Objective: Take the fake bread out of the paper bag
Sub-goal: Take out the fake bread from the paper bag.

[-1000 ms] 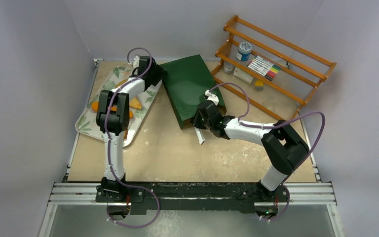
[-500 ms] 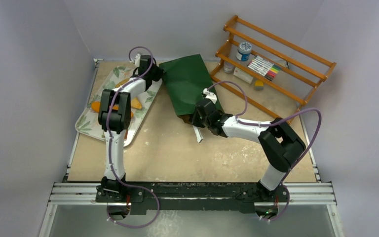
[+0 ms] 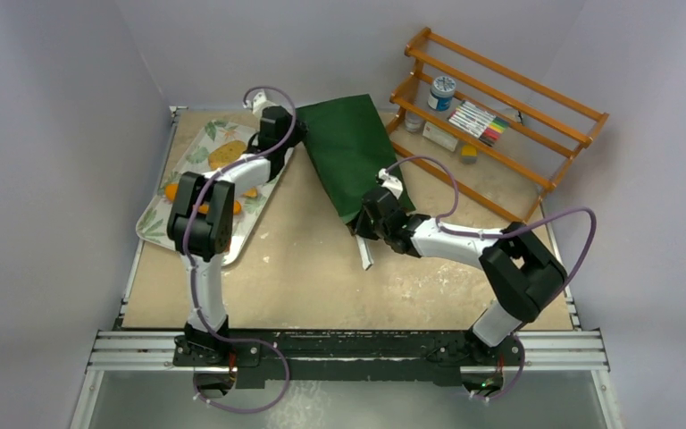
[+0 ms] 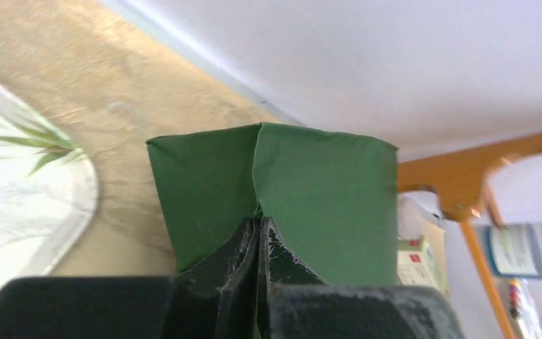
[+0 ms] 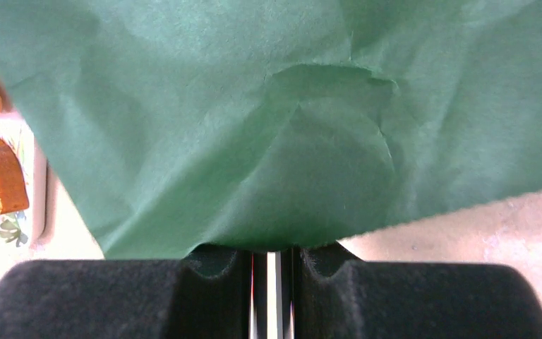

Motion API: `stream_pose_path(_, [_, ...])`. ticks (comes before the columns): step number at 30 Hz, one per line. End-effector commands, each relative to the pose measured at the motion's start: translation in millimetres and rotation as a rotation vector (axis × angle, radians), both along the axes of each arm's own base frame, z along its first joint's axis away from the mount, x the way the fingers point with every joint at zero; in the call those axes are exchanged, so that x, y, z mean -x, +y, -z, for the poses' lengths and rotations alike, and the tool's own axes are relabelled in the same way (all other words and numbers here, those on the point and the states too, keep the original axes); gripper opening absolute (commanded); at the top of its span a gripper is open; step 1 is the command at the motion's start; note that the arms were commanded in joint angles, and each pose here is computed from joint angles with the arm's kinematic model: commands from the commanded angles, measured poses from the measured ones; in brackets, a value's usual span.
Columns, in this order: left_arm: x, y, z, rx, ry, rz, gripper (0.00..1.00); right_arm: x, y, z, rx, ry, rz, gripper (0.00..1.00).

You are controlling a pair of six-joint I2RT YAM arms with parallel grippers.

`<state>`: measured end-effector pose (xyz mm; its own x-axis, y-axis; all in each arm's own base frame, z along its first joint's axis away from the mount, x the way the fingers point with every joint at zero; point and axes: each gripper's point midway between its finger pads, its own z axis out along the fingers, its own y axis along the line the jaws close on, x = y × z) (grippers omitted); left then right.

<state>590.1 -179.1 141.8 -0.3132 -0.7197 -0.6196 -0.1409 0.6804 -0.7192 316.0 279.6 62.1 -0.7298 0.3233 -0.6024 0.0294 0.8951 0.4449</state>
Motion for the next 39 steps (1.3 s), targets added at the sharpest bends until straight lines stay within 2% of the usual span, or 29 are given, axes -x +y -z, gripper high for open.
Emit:
stream_pose_path(1, [23, -24, -155, -0.024, -0.407, 0.027, 0.0, 16, -24, 9, 0.042, 0.047, 0.06, 0.16])
stream_pose_path(6, [53, -34, -182, -0.022, -0.484, 0.057, 0.0, 19, -28, 7, 0.041, 0.044, 0.067, 0.16])
stream_pose_path(15, [62, -26, -176, -0.053, -0.437, 0.016, 0.0, 23, -30, 6, 0.039, 0.042, 0.056, 0.16])
stream_pose_path(25, [37, -26, -84, -0.156, -0.203, -0.004, 0.0, 15, -31, -6, 0.083, 0.014, 0.046, 0.16])
stream_pose_path(31, [20, -21, -60, -0.205, -0.127, -0.018, 0.0, 16, -42, -29, 0.085, -0.03, 0.073, 0.16])
stream_pose_path(39, [4, -2, -40, -0.213, -0.044, -0.061, 0.0, 30, -57, -37, 0.107, -0.006, 0.087, 0.17])
